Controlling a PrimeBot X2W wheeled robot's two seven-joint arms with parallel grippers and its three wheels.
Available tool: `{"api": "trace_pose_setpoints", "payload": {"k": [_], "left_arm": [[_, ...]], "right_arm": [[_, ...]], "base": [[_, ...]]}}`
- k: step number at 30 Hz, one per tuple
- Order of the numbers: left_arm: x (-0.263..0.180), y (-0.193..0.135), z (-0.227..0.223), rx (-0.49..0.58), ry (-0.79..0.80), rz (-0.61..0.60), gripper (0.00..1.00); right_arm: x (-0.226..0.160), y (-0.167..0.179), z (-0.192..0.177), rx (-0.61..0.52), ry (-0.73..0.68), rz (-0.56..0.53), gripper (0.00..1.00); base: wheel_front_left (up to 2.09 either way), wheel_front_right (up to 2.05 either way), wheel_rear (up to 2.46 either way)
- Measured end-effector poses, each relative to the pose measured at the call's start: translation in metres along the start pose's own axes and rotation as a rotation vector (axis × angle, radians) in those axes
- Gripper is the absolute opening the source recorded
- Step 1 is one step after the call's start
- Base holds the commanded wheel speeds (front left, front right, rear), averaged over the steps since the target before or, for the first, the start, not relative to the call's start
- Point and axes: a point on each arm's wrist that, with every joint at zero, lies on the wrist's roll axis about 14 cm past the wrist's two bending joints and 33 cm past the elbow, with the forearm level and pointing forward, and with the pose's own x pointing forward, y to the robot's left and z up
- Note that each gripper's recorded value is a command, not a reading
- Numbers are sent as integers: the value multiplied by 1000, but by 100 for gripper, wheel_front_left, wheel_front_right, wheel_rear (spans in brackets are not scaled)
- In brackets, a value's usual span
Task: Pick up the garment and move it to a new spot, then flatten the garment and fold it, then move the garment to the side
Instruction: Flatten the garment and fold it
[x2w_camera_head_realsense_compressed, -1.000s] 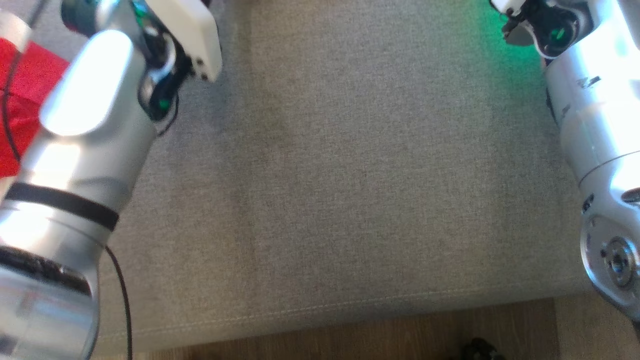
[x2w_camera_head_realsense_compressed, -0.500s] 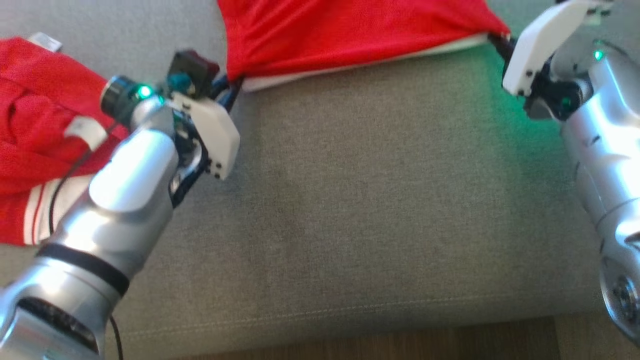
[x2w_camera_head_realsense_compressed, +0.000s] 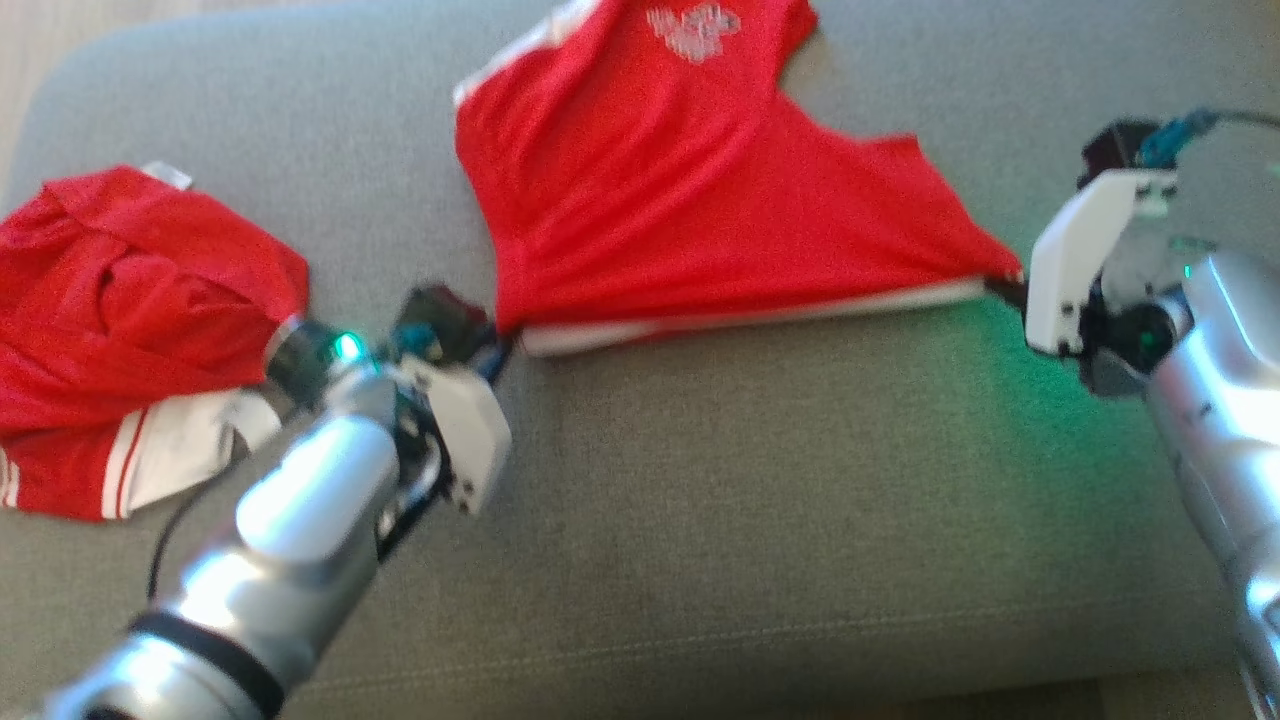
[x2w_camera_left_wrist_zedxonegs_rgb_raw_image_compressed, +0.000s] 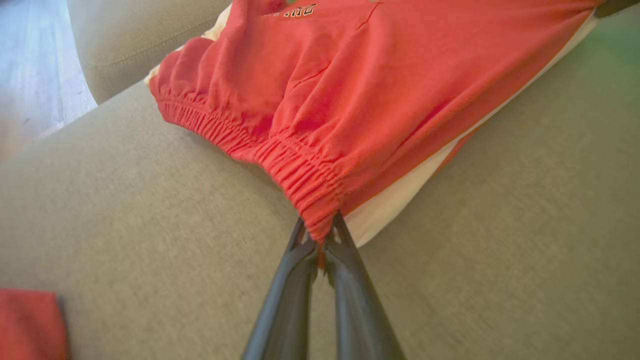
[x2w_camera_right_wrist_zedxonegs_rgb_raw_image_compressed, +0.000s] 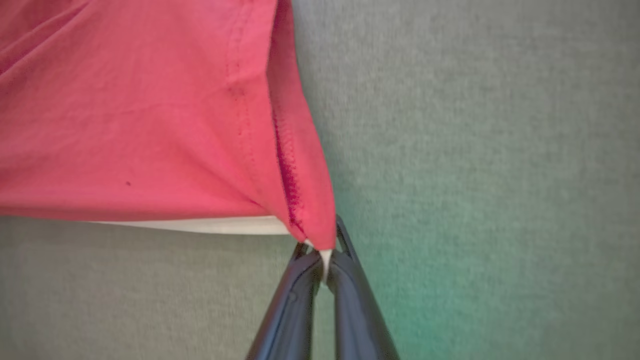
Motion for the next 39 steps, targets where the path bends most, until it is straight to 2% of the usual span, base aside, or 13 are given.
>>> {"api": "trace_pose_setpoints", "payload": {"k": [7, 15, 21, 30, 36, 39], "left_arm": [[-24, -37, -6, -63, -7, -48, 0], [-59, -72, -27, -111, 25, -72, 0], [-76, -95, -36, -143, 43, -99, 0], [-98, -129, -41, -260, 68, -174, 0], [-110, -147, -35, -353, 67, -232, 0], [-112, -143, -29, -380, 53, -232, 0]], "right_arm": [[-30, -14, -15, -6, 12, 9, 0], [-59, -19, -73, -44, 184, 42, 0], [-80, -23, -86, -70, 227, 56, 0], [-104, -38, -119, -111, 315, 44, 0], [-116, -39, -124, -123, 317, 59, 0], [-119, -35, -111, -126, 265, 70, 0]], "base": [[0, 0, 0], [0, 0, 0], [0, 0, 0], [0, 0, 0], [0, 0, 0], [0, 0, 0]]}}
